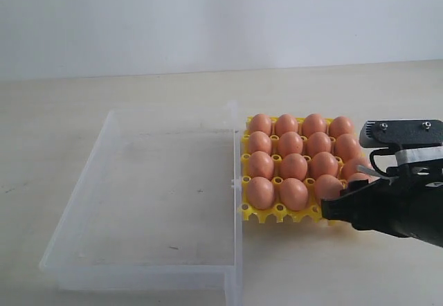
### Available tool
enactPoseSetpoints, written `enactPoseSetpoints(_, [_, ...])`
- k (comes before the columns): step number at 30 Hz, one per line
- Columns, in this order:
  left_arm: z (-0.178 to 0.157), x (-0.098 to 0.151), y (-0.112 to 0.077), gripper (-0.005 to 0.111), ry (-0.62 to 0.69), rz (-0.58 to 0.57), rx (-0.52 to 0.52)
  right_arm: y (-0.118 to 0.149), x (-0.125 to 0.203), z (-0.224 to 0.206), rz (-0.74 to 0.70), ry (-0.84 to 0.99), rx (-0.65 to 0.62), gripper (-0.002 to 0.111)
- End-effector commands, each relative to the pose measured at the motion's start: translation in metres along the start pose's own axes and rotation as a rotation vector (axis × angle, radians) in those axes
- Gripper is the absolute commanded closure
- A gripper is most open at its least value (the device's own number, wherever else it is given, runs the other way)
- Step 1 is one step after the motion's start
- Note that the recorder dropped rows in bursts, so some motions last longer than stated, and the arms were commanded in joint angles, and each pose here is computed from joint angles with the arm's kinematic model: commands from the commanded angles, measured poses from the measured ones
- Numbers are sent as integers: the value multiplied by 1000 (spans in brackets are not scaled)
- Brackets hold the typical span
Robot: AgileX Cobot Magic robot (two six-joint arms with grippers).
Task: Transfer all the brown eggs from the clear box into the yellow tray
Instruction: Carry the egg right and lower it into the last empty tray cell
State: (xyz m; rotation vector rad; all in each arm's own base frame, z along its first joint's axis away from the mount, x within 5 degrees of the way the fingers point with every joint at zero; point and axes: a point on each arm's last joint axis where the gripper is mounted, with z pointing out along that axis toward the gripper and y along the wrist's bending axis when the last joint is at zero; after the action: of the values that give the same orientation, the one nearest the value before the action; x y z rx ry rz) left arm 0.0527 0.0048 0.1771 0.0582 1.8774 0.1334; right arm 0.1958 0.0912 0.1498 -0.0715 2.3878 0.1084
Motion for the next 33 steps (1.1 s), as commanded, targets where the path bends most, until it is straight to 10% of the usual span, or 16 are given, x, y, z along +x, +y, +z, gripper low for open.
enactPoseSetpoints(1, [-1,-2,0,107,-16,-7,-3,-2,-5,-1,-9,-32,21,108])
enactPoseSetpoints(33, [-1,-2,0,107,-16,-7,-3,-5,-18,34,-48,45,34,108])
